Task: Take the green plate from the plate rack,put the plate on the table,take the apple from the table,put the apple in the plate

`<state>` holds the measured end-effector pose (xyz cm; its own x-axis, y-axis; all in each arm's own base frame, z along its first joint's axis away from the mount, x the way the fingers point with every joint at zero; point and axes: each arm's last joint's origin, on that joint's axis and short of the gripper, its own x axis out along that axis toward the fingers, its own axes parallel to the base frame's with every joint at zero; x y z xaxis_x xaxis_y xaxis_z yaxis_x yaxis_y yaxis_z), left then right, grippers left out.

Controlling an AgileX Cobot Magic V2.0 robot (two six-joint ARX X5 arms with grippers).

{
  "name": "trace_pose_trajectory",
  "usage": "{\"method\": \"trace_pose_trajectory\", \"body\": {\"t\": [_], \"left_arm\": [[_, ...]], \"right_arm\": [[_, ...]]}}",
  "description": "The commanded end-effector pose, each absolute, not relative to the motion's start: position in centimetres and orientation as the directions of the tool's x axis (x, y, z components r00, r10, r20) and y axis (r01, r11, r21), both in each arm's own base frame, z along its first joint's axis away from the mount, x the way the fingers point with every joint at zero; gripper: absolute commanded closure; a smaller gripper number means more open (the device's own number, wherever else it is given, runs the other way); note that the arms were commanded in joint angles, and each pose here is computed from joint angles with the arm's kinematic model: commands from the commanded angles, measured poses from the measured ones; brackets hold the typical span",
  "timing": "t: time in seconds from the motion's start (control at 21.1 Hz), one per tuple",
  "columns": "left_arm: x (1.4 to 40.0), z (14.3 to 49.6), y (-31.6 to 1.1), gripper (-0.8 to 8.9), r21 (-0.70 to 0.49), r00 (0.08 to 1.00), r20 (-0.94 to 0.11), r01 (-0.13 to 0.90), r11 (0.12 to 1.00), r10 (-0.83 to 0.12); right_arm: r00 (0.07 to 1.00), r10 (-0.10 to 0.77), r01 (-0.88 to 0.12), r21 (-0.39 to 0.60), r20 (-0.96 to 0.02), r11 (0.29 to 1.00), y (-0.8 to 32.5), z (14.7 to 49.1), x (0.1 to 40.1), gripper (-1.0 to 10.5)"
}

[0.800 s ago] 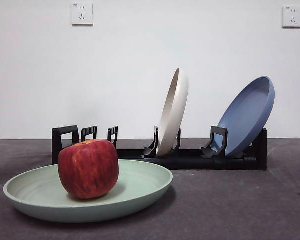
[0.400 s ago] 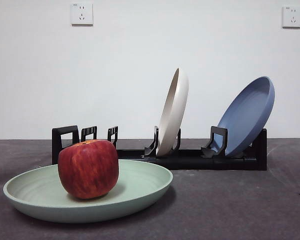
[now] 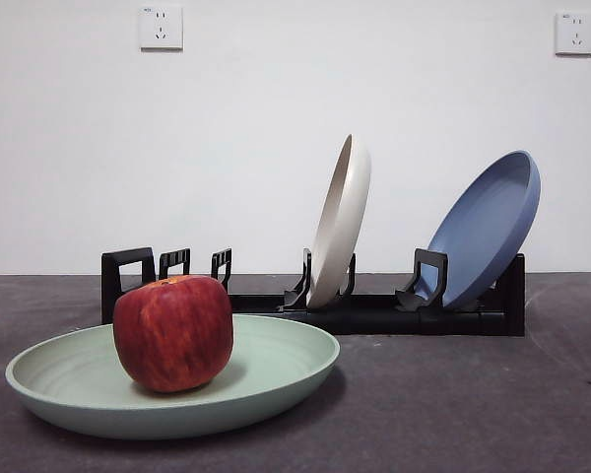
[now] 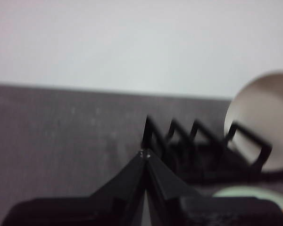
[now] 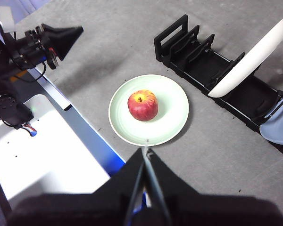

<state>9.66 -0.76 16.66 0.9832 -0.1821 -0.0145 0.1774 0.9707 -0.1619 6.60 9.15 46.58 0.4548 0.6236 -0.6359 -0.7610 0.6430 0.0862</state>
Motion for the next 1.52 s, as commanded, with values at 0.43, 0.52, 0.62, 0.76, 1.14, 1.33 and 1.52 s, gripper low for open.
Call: {"method": "trace_pose_trajectory", "body": {"t": [0.43, 0.52, 0.62, 0.76, 1.14, 1.33, 1.52], "left_arm": [[9.58, 15.14, -0.69, 8.17, -0.089, 0.974, -0.153, 0.155, 0.984, -0.167], [9.59, 15.18, -0.69, 8.17, -0.089, 0.975, -0.149, 0.155, 0.984, -0.167], [9.59, 15.18, -0.69, 8.17, -0.089, 0.975, -0.149, 0.155, 0.984, -0.167], [9.62, 15.12, -0.69, 8.17, -0.090, 0.973, -0.156, 0.154, 0.984, -0.167], [9.70, 14.99, -0.70, 8.17, -0.092, 0.971, -0.173, 0.153, 0.984, -0.167], [9.76, 14.90, -0.70, 8.17, -0.093, 0.969, -0.184, 0.152, 0.984, -0.167], [9.82, 14.79, -0.70, 8.17, -0.095, 0.966, -0.198, 0.150, 0.984, -0.167]], "right_arm": [[0.452, 0.596, -0.750, 0.080, -0.664, 0.657, 9.29, 46.20, 6.73, 9.6], [0.452, 0.596, -0.749, 0.080, -0.664, 0.657, 9.29, 46.20, 6.74, 9.6], [0.452, 0.595, -0.749, 0.080, -0.665, 0.657, 9.31, 46.19, 6.75, 9.6], [0.452, 0.595, -0.749, 0.080, -0.665, 0.657, 9.31, 46.19, 6.75, 9.6], [0.451, 0.595, -0.749, 0.080, -0.665, 0.657, 9.32, 46.19, 6.76, 9.6], [0.451, 0.595, -0.749, 0.080, -0.665, 0.657, 9.32, 46.19, 6.76, 9.6], [0.451, 0.595, -0.749, 0.080, -0.665, 0.657, 9.32, 46.19, 6.76, 9.6]]}}
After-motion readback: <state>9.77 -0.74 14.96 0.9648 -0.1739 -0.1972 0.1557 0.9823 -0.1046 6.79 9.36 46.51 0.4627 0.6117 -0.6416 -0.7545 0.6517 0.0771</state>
